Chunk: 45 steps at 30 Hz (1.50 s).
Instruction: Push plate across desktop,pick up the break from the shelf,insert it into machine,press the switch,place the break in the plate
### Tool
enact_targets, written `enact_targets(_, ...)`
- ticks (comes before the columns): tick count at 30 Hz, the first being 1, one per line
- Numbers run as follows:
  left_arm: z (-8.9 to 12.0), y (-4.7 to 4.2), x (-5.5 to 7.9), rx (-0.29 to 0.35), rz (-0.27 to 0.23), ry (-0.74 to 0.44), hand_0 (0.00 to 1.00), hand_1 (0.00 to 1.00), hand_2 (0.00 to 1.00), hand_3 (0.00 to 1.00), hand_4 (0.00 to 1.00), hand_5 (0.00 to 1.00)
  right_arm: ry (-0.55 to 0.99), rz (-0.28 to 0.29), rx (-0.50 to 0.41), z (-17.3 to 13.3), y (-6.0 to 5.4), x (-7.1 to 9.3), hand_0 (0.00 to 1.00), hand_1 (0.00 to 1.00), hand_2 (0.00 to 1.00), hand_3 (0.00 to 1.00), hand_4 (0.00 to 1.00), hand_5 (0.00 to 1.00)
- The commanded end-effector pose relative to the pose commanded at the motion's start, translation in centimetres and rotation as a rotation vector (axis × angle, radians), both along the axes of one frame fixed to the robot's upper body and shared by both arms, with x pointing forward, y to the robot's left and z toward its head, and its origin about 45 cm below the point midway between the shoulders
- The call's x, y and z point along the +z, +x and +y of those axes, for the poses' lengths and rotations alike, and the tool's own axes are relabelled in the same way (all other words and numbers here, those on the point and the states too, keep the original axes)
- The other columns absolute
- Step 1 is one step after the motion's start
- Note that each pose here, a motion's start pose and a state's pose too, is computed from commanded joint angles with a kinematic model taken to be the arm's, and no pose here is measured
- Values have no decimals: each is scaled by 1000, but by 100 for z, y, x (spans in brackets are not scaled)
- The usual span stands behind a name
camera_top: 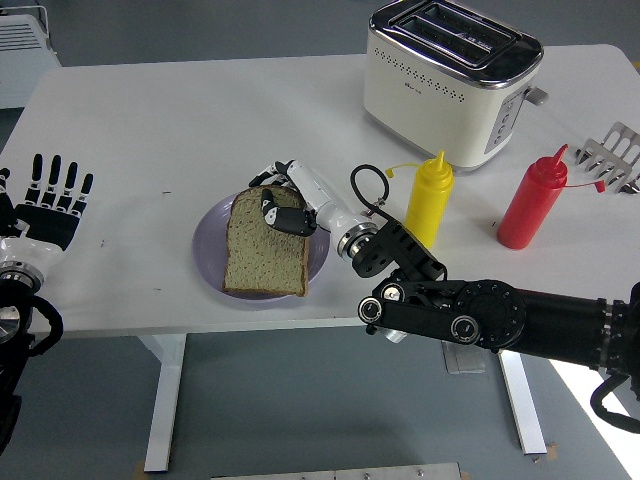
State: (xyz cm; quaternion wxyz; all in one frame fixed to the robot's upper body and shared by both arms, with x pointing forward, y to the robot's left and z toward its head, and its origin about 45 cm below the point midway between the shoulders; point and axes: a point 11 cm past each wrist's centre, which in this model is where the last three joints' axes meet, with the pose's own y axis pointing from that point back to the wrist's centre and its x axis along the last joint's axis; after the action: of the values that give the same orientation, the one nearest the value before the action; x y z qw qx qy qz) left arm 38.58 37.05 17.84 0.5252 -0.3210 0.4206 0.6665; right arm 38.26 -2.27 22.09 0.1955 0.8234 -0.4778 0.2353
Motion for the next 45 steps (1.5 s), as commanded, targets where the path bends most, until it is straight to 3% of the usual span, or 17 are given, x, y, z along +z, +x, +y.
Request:
enact_targets(5,4,3,3,3,0,-1,793,719,667,627,562,876,-1,0,2,5,-2,-2,585,622,592,532,330,2)
enact_targets(6,5,4,3,4,0,-2,794,719,669,653,562,874,-1,0,2,6,-2,-3,626,645,613,535,333,2)
enact_targets(12,8,5,-2,7,1,-4,794,720,670,678,564,873,-2,2,6,12,-11,-19,660,669,631,539,334,2)
enact_targets(30,-1,4,-11,5,5,-6,794,723,679,700,569,865,5,-6,14,28,-15,-6,678,700,651,546,349,2)
enact_targets(39,-20,5,-9,-3,4,-6,794,723,680,700,569,865,25,-24,18,39,-10,62,676,697,652,545,356,2)
enact_targets(45,-30,5,5,-7,0,-6,794,723,683,700,570,864,67,-52,22,46,6,210,676,697,651,547,370,2)
